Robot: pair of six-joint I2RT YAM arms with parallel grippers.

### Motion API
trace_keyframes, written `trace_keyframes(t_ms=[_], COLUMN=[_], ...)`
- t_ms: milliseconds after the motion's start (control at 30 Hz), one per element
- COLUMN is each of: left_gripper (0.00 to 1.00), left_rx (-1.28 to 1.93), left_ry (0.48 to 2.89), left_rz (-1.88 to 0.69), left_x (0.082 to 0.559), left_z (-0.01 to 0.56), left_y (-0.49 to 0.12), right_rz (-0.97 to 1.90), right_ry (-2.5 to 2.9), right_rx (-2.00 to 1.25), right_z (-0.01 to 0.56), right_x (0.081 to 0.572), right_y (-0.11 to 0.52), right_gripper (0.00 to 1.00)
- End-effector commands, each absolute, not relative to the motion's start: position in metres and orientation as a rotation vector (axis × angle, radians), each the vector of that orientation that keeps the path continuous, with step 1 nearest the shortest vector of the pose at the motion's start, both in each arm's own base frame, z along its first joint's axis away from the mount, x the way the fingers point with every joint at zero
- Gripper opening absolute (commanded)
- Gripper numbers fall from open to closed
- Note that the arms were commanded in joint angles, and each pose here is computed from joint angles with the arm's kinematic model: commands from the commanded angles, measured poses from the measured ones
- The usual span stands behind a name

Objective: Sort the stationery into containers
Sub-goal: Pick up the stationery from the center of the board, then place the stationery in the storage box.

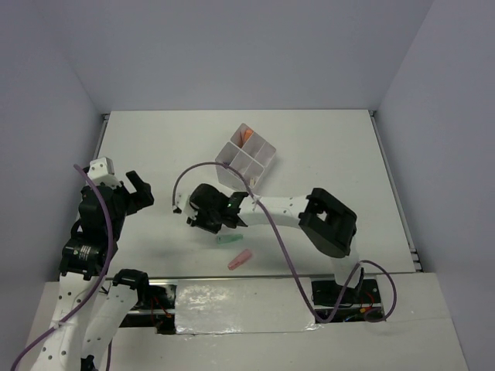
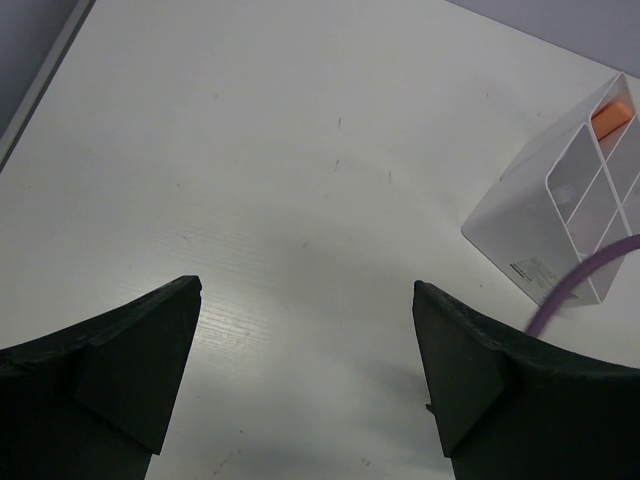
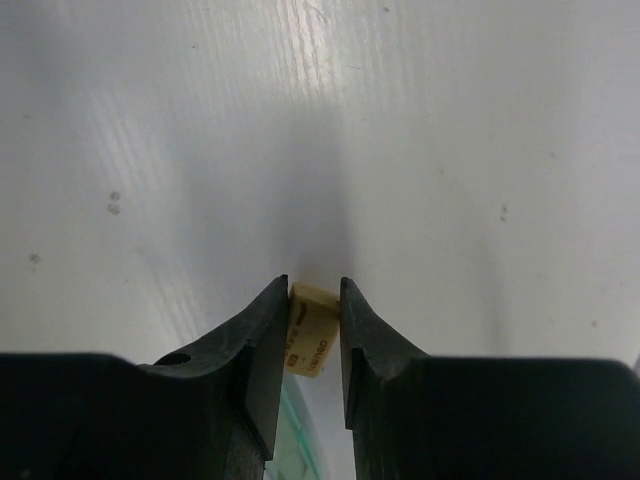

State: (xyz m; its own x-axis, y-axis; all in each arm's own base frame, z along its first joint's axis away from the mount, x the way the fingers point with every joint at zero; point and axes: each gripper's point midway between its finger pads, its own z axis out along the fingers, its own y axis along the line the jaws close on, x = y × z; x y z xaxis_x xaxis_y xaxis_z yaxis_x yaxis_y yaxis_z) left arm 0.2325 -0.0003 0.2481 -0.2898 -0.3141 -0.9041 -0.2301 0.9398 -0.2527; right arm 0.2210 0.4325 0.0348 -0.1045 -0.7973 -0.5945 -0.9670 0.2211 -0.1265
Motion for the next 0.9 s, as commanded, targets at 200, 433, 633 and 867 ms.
trace_keyframes(t_ms=[200, 433, 633, 867], left_gripper=[0.99, 0.99, 0.99, 0.99], left_rx=[-0.376, -0.37, -0.352, -0.334], left_ry=[1.848, 1.842, 1.851, 1.859], left_rz=[-0.092, -0.099, -0.111, -0.124], left_x=[0.236, 0.235, 0.237, 0.239], left_z=[0.254, 0.255, 0.254, 0.253], left_y=[-0.001, -0.002, -0.005, -0.008], right_rz=[0.575, 0.271, 0.215, 0.215], right_ry=[1.732, 1.95, 1.916, 1.968], right_rx=[-1.085, -0.087, 0.276, 0.325], right_z=[0.225, 0.245, 0.24, 0.221], right_x=[0.278, 0.433, 0.484, 0.52], right_y=[0.438, 0.287, 0.23, 0.233], right_gripper=[0.0, 0.0, 0.0, 0.0])
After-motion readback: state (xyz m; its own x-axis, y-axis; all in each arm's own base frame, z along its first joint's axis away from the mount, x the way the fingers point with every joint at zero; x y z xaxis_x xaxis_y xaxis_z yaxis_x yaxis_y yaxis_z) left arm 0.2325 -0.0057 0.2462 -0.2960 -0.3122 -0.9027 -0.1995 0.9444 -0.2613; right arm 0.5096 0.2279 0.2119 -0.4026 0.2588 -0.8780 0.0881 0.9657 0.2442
